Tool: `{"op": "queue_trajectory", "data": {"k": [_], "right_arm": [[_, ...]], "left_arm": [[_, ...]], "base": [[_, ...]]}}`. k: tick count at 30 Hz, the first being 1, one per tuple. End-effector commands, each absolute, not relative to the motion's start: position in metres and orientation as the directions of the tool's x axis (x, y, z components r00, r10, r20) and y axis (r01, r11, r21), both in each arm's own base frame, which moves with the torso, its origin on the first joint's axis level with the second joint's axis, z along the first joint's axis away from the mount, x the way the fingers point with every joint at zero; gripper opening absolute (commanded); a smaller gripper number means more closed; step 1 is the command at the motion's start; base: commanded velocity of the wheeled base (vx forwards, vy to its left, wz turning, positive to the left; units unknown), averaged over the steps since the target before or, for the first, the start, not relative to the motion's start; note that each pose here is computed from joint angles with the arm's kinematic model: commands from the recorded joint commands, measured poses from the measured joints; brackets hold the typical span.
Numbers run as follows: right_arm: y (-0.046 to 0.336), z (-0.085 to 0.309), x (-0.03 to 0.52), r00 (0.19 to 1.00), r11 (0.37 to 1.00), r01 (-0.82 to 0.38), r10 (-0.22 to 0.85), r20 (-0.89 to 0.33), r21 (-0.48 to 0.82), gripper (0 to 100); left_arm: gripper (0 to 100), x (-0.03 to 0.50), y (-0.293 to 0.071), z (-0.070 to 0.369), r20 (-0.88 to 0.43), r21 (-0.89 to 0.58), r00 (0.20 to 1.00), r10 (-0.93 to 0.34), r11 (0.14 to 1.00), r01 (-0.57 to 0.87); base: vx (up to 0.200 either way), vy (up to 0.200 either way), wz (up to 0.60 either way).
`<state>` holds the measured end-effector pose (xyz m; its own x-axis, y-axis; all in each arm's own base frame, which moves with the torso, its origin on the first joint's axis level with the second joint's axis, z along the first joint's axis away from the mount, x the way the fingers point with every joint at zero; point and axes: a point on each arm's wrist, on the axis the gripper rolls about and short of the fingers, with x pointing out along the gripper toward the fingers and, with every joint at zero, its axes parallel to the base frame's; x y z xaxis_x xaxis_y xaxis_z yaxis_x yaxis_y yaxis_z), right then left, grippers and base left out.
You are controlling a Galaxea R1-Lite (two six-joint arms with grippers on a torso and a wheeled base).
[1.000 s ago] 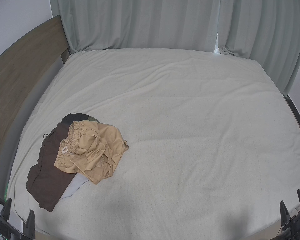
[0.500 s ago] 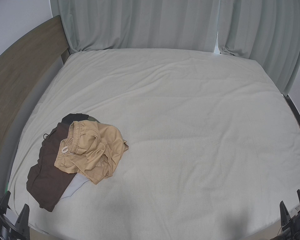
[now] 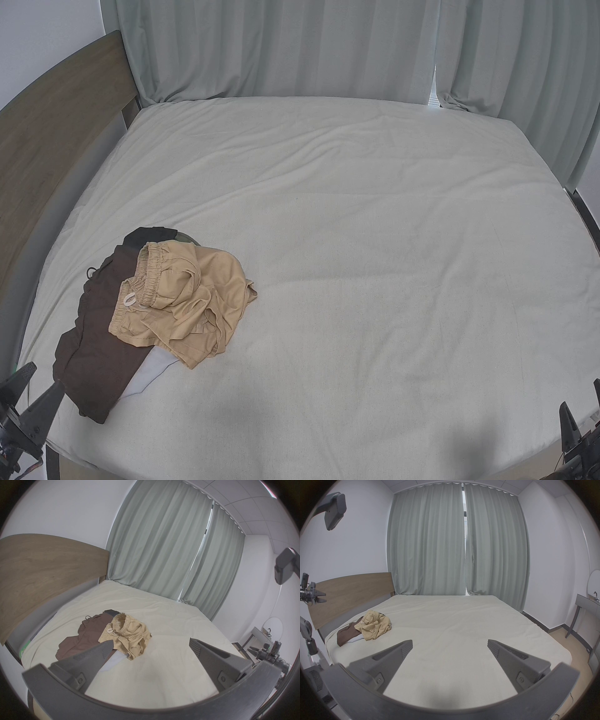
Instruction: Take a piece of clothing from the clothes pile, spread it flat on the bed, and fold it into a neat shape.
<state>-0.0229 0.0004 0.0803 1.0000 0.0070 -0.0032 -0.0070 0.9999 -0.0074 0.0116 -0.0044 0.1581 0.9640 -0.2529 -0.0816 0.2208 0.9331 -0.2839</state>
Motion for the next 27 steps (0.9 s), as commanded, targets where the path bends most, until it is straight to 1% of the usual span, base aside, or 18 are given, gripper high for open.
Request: {"op": "queue_trajectory", "data": {"k": [1, 9, 16, 20, 21, 27], "right_arm": [[0.000, 0.075, -0.023, 1.000, 1.000, -0.008, 0.008, -0.003, -0.008, 100], [0.000, 0.075, -0.023, 1.000, 1.000, -0.008, 0.008, -0.003, -0.009, 100], [0.000, 0.075, -0.023, 1.000, 1.000, -0.008, 0.008, -0.003, -0.008, 100], [0.000, 0.075, -0.023, 1.000, 1.000, -0.008, 0.008, -0.003, -0.008, 100], [0.000, 0.075, -0.023, 1.000, 1.000, -0.008, 0.008, -0.003, -0.008, 100], [0.000, 0.075, -0.023, 1.000, 1.000, -0.008, 0.008, -0.003, -0.008, 100]], "left_arm": [[100, 0.033, -0.008, 0.174, -0.152, -0.313, 0.946, -0.287, 0.922, 0.230], [100, 0.054, -0.011, 0.189, -0.152, -0.321, 0.945, -0.290, 0.919, 0.230], [100, 0.082, -0.014, 0.193, -0.187, -0.336, 0.930, -0.316, 0.910, 0.242], [100, 0.091, -0.014, 0.199, -0.185, -0.372, 0.923, -0.337, 0.894, 0.251], [100, 0.097, -0.013, 0.203, -0.191, -0.393, 0.914, -0.359, 0.881, 0.264], [100, 0.118, -0.004, 0.205, -0.224, -0.431, 0.896, -0.383, 0.864, 0.261]], "base": [[0.000, 0.000, 0.00], [0.000, 0.000, 0.00], [0.000, 0.000, 0.00], [0.000, 0.000, 0.00], [0.000, 0.000, 0.00], [0.000, 0.000, 0.00]]}}
